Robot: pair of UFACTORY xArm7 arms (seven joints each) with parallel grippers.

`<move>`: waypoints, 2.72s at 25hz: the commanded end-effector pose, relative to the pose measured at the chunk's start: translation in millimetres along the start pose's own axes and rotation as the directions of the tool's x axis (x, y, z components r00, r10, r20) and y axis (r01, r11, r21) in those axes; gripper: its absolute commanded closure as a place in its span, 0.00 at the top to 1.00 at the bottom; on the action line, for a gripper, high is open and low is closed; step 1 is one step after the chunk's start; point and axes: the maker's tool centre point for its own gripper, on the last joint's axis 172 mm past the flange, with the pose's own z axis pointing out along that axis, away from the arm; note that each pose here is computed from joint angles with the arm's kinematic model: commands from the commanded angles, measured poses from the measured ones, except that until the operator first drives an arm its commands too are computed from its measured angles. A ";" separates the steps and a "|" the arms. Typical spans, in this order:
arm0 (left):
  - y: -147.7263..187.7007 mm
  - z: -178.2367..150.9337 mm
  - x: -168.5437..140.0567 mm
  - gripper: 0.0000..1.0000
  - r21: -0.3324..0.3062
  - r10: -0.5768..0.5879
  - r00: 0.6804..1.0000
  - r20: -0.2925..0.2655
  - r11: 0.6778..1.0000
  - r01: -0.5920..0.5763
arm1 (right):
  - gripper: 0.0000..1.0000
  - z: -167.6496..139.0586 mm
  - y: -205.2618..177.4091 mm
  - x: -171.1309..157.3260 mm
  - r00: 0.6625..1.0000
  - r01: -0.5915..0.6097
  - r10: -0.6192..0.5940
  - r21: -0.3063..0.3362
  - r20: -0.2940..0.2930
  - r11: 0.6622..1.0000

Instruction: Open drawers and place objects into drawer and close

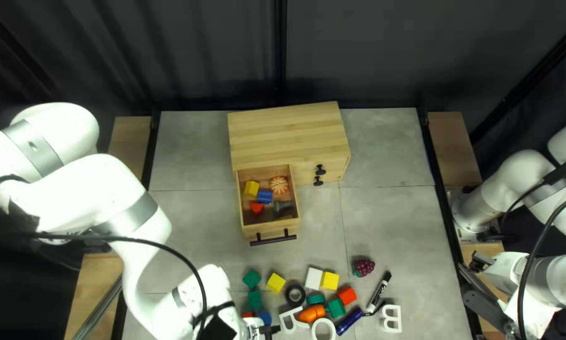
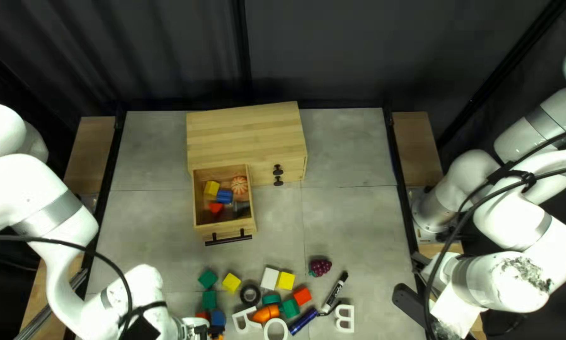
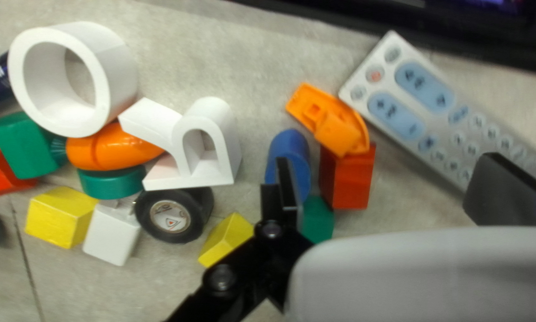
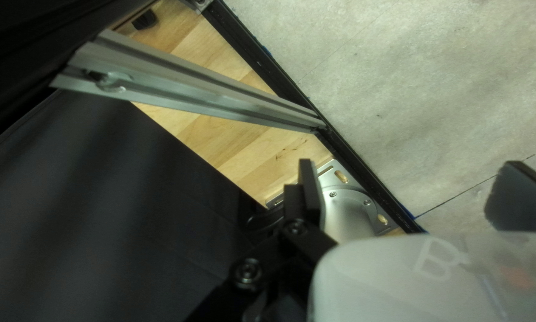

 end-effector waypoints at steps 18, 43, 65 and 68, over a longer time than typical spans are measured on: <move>-25.4 21.5 21.5 1.00 -0.037 0.177 0.984 -0.009 0.983 -0.177 | 1.00 0.0 0.0 0.0 1.000 0.000 0.000 0.000 0.000 1.000; -25.5 18.6 15.7 1.00 -0.030 0.099 0.995 -0.013 0.995 -0.099 | 1.00 0.0 0.0 0.0 1.000 0.000 0.000 0.000 0.000 1.000; 8.5 16.3 46.9 1.00 -0.102 0.234 0.971 -0.046 0.966 -0.238 | 1.00 0.0 0.0 0.0 1.000 0.000 0.000 0.000 0.000 1.000; 7.0 23.6 43.8 1.00 -0.132 0.266 0.963 -0.052 0.954 -0.270 | 1.00 0.0 0.0 0.0 1.000 0.000 0.000 0.000 0.000 1.000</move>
